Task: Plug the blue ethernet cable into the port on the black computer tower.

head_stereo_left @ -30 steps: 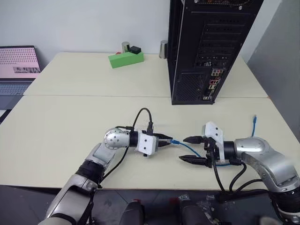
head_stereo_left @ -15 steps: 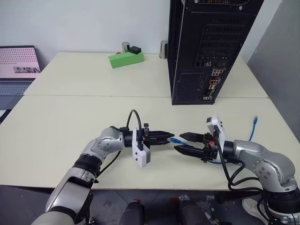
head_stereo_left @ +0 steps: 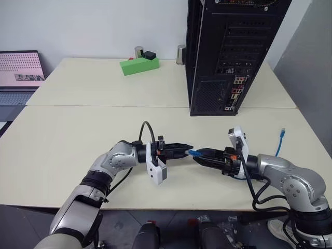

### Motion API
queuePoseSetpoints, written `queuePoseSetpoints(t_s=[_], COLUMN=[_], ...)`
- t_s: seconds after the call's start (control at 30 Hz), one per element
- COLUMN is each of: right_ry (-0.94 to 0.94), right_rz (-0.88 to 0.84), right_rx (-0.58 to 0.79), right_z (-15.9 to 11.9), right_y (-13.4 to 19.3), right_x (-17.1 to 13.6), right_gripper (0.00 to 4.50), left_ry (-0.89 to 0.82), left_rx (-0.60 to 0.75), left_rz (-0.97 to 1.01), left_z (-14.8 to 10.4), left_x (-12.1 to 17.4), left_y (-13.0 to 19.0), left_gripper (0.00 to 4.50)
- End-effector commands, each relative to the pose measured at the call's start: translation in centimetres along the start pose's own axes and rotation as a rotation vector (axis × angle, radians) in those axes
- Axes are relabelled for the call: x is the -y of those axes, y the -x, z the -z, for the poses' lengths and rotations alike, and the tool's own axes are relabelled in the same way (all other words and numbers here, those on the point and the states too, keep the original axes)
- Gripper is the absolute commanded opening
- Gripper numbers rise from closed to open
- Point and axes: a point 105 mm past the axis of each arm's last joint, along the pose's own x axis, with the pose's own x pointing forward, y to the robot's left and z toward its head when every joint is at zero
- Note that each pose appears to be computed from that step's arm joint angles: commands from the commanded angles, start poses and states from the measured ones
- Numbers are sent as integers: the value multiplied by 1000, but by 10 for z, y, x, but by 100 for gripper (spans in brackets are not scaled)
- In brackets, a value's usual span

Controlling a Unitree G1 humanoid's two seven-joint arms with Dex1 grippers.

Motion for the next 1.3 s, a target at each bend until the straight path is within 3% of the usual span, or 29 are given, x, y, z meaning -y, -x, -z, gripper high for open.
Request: queuePoseSetpoints(t_s=[0.03,0.17,0.4,0.47,0.57,0.73,0.83,1.0,1.3], right_ry=[21,15,-4,-7,-7,41,99,212,295], right_rz=[-20,-26,-48,-54,-57,5,123,462,923], right_rx=[31,38,47,43,38,51,86,183,307], right_z=[-11,-13,-17,-17,-17,-21,-27,-43,-62], right_y=[0,-1,-3,-2,-2,2,14,43,67], right_x=[-4,-4,-5,-4,-4,3,14,43,73], right_gripper=[79,0,0,0,0,0,0,0,0], left_ry=[-42,-43,-18,6,41,247,403,751,954], left_rx=[20,17,-16,-34,-62,-178,-206,-240,-338], left_rz=[-29,-32,-54,-54,-57,-142,-172,-301,-564], left_z=[-3,-3,2,5,10,28,30,37,56], left_x=[-11,-10,-9,-7,-5,-7,-7,-19,-63], left_y=[-1,-1,0,1,2,12,13,3,-33], left_gripper=[23,23,23,94,147,238,293,391,391])
